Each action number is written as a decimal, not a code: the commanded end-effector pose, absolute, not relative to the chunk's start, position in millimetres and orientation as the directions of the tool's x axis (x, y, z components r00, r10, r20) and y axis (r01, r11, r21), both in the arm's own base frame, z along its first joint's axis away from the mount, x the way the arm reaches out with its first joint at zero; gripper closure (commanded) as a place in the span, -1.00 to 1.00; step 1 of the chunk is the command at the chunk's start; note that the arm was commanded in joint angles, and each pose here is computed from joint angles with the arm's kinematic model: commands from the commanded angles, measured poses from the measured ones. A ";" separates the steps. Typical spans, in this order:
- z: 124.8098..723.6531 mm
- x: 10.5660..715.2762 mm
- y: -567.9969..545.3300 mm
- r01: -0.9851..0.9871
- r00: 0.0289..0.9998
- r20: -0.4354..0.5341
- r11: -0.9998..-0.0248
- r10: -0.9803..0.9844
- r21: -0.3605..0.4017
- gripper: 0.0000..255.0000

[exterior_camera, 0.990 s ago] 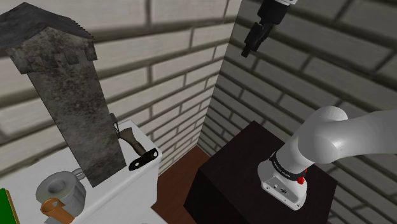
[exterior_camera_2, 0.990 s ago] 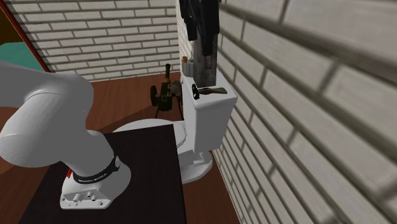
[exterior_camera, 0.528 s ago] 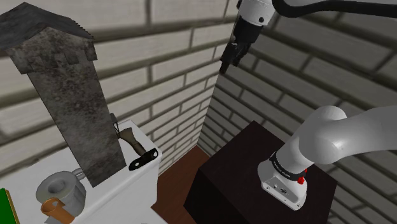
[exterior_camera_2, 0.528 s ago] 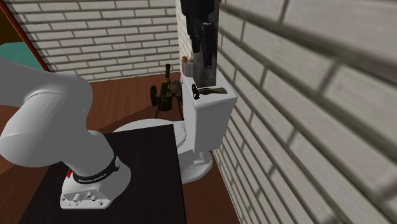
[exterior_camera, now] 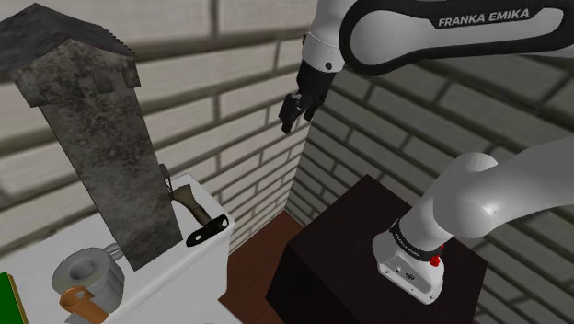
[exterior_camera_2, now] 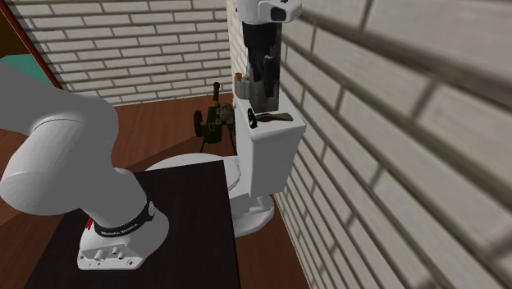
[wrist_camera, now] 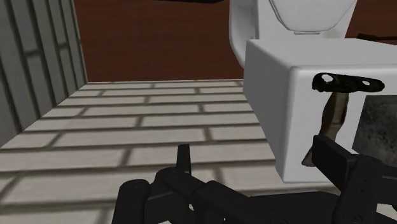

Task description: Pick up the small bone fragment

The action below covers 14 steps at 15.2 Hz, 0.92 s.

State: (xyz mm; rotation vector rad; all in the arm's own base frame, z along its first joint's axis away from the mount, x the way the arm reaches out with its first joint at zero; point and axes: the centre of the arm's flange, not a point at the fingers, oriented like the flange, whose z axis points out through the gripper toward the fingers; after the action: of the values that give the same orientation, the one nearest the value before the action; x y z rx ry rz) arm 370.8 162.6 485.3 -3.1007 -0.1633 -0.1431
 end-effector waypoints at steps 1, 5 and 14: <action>468.9 381.1 182.1 0.099 0.991 0.092 -0.995 0.096 -0.029 -1.00; 435.2 396.5 220.4 0.087 0.993 0.086 -0.996 0.084 -0.028 -1.00; 359.0 432.2 305.7 0.058 0.996 0.074 -0.998 0.056 -0.026 -1.00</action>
State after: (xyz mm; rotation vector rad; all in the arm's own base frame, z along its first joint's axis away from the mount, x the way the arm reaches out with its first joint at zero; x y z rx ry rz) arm 426.5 294.2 366.3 -3.1111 -0.0964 -0.1154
